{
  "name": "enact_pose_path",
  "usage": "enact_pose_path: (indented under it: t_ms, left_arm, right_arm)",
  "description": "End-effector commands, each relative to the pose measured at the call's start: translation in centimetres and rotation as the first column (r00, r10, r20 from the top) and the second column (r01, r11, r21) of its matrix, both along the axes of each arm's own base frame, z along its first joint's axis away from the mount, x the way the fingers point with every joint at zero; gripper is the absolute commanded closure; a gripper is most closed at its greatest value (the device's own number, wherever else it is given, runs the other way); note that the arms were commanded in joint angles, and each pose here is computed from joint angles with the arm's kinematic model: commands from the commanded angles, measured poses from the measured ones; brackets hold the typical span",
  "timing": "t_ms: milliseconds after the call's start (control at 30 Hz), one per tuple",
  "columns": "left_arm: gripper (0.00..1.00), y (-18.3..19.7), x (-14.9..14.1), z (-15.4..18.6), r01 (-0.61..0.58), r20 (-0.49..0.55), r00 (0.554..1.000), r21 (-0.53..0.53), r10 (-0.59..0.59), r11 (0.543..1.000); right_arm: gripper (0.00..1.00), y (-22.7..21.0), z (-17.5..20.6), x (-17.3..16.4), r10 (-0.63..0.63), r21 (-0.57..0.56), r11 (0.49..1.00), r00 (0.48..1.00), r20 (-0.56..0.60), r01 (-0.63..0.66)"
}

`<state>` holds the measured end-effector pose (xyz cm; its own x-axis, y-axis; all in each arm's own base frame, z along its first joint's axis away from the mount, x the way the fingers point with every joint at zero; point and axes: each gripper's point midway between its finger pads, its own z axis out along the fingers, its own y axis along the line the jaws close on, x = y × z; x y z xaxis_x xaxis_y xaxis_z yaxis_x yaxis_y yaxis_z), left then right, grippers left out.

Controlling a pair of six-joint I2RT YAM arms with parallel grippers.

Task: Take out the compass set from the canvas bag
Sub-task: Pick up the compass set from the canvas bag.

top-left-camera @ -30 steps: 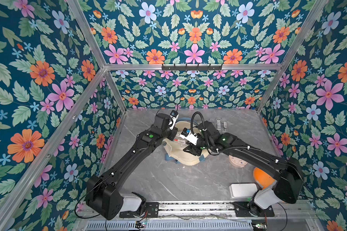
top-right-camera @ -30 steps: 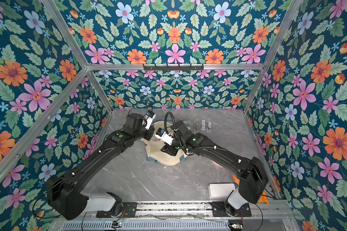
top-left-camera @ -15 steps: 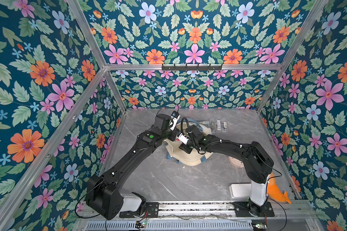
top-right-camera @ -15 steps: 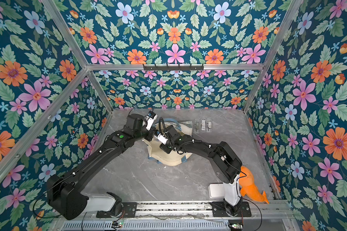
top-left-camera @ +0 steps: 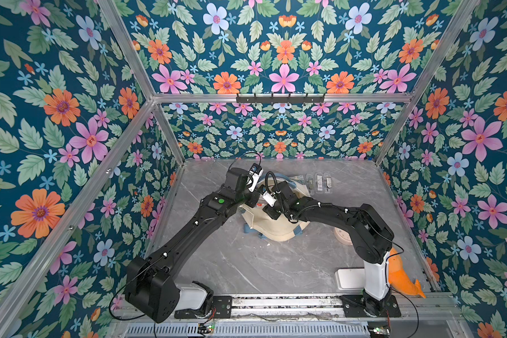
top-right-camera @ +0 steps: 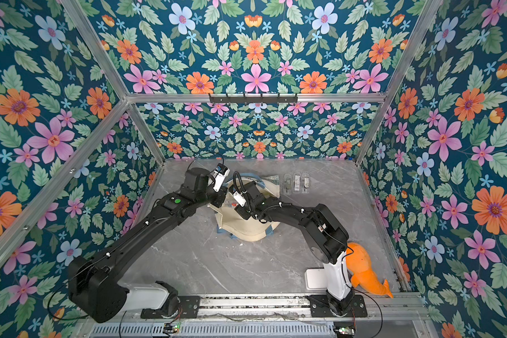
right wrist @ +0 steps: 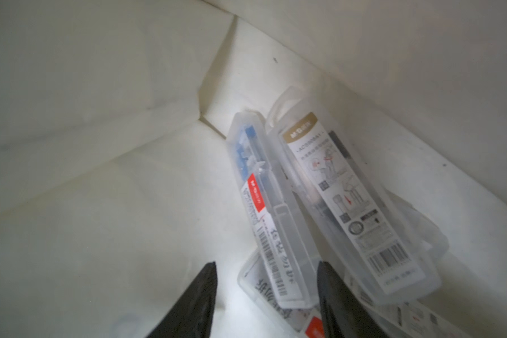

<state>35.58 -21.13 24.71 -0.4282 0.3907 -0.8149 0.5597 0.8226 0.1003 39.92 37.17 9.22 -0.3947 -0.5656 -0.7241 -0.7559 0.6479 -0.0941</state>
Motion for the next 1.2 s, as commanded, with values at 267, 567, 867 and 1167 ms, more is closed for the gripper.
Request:
enact_pose_path:
  t_ms: [267, 567, 867, 1167]
  left_arm:
    - [1.0, -0.6, 0.1, 0.9, 0.031, 0.035, 0.999, -0.025, -0.03, 0.999]
    - [1.0, -0.6, 0.0, 0.7, 0.036, 0.031, 0.999, -0.025, -0.035, 0.999]
    - [1.0, -0.7, 0.0, 0.4, 0.037, 0.026, 0.999, -0.027, -0.036, 0.999]
    - [1.0, -0.7, 0.0, 0.4, 0.037, 0.027, 0.999, -0.024, -0.036, 0.999]
  right_arm:
    - [0.38, 0.8, -2.5, 0.2, -0.055, 0.065, 0.996, 0.988, -0.143, 0.064]
    - [0.48, 1.6, -1.6, -1.1, 0.008, 0.159, 0.987, 0.98, -0.201, 0.024]
    - [0.57, 2.6, -1.0, -1.5, 0.043, 0.211, 0.977, 0.975, -0.219, 0.004]
    - [0.72, 2.3, -2.9, -0.9, 0.018, 0.153, 0.988, 0.974, -0.224, 0.017]
